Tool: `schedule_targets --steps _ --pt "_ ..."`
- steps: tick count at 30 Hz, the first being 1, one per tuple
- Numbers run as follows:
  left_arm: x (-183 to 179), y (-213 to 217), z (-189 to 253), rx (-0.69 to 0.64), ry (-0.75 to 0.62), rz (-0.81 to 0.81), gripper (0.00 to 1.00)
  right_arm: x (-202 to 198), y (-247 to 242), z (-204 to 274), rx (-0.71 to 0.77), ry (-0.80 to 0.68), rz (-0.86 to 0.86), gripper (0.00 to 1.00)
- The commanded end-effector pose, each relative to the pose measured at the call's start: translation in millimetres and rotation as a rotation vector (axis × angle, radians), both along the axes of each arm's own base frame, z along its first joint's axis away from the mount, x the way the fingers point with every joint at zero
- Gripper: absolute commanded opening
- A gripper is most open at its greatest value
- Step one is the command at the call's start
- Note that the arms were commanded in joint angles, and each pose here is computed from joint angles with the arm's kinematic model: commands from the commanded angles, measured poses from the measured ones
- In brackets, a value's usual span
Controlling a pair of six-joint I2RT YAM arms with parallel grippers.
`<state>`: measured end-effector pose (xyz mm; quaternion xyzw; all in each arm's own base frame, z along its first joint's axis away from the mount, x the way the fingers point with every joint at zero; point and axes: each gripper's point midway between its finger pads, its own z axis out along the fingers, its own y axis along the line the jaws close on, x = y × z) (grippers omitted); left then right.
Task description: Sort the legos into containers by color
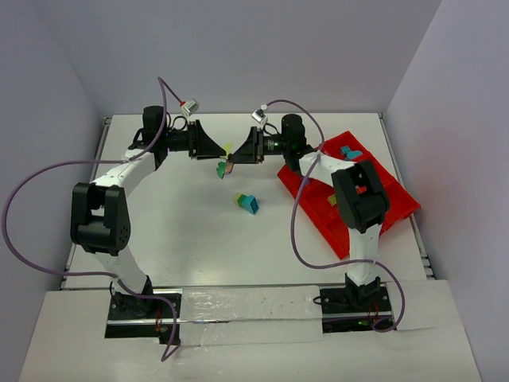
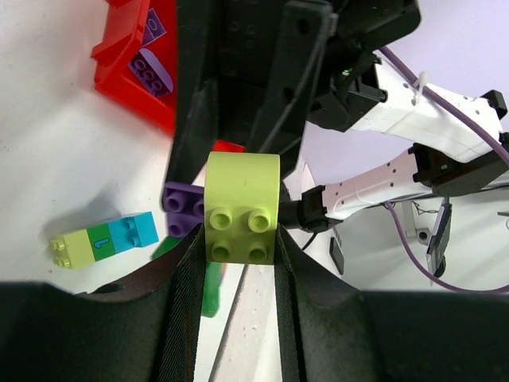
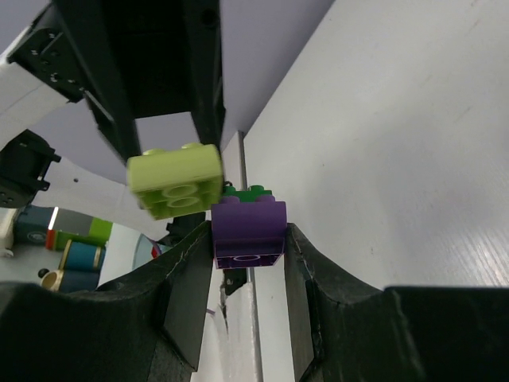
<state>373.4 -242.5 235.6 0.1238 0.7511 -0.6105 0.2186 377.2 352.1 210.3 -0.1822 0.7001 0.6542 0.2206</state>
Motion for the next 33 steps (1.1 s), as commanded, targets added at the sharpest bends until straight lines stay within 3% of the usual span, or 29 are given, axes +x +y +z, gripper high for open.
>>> schedule_targets --steps 1,7,16,20,33 --pt "-2 -7 3 -0.019 -0.049 -0.042 0.00 8 -5 -3 0.005 -0.039 -0.028 0.06" --pt "4 -5 1 -0.002 -0.045 -0.031 0.00 16 -20 -9 -0.043 -0.052 -0.083 0.06" --pt "12 11 -2 0.093 -0.032 0.086 0.00 31 -75 -30 -0.432 -0.167 -0.265 0.05" --pt "17 18 -15 0.171 0.006 0.158 0.00 27 -100 -34 -0.541 -0.190 -0.326 0.05" --pt "52 54 -131 0.755 0.149 0.521 0.00 23 -138 -18 -0.613 -0.231 -0.446 0.05"
